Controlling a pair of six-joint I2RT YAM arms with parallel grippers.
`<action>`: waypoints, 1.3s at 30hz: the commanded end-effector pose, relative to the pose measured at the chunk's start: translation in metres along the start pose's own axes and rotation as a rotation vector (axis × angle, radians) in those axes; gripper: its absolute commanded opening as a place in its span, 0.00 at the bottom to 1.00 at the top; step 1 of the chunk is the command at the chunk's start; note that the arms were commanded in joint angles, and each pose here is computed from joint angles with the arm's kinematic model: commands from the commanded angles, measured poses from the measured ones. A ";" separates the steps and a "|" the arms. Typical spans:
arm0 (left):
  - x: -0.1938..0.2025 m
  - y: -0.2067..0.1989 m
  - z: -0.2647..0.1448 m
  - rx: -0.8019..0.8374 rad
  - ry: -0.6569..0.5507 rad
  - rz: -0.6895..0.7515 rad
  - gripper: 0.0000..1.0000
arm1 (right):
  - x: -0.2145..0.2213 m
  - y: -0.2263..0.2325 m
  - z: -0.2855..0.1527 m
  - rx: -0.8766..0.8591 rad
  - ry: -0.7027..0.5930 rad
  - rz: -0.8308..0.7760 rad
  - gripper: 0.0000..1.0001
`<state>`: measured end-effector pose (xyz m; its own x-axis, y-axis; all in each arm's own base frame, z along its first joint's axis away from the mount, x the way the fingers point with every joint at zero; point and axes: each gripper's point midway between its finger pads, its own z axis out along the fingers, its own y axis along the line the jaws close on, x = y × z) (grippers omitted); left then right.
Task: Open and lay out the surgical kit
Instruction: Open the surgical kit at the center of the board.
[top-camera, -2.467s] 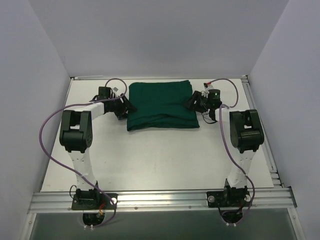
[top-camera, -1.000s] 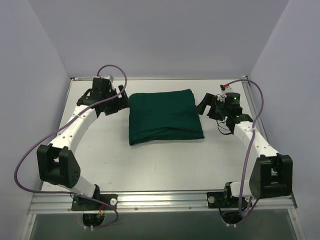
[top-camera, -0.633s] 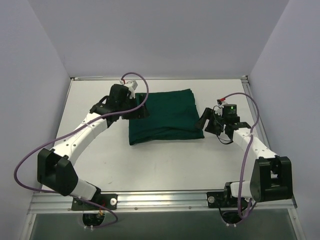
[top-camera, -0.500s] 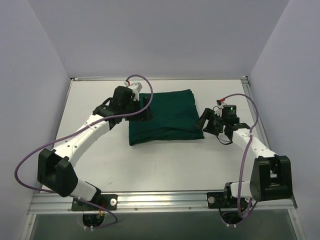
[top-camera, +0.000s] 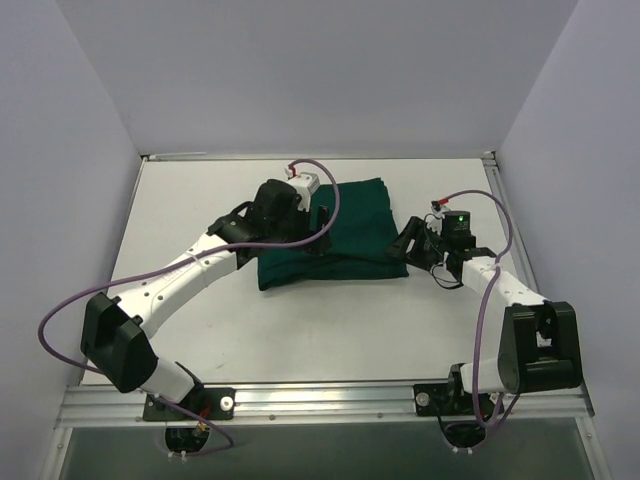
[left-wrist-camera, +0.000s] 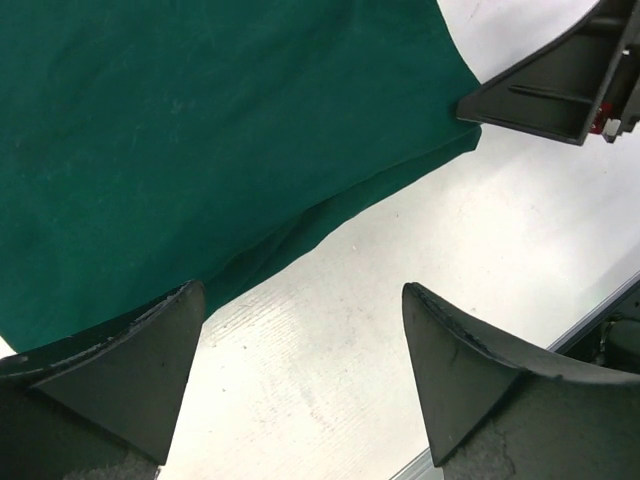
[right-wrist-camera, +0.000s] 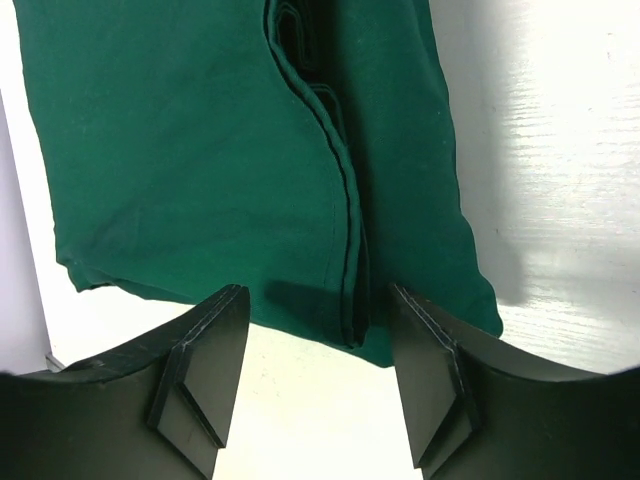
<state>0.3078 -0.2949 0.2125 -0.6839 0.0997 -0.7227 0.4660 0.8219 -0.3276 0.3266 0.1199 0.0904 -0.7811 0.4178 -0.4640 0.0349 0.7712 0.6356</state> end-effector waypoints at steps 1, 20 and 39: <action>-0.033 -0.019 -0.010 0.021 -0.115 0.076 0.90 | -0.003 0.009 0.002 -0.045 -0.008 0.005 0.55; -0.024 -0.057 0.073 -0.102 -0.116 0.498 0.95 | -0.021 0.094 -0.017 -0.280 -0.003 0.011 0.00; -0.028 -0.089 0.089 -0.013 -0.023 0.556 0.97 | -0.050 0.149 -0.045 -0.332 0.053 0.187 0.00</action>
<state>0.3426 -0.4115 0.1951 -0.3151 0.5209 -0.7933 0.7234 0.6729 0.1545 0.3480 0.1842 0.2091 -0.7979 0.5177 -0.3086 0.0107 0.5241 0.8516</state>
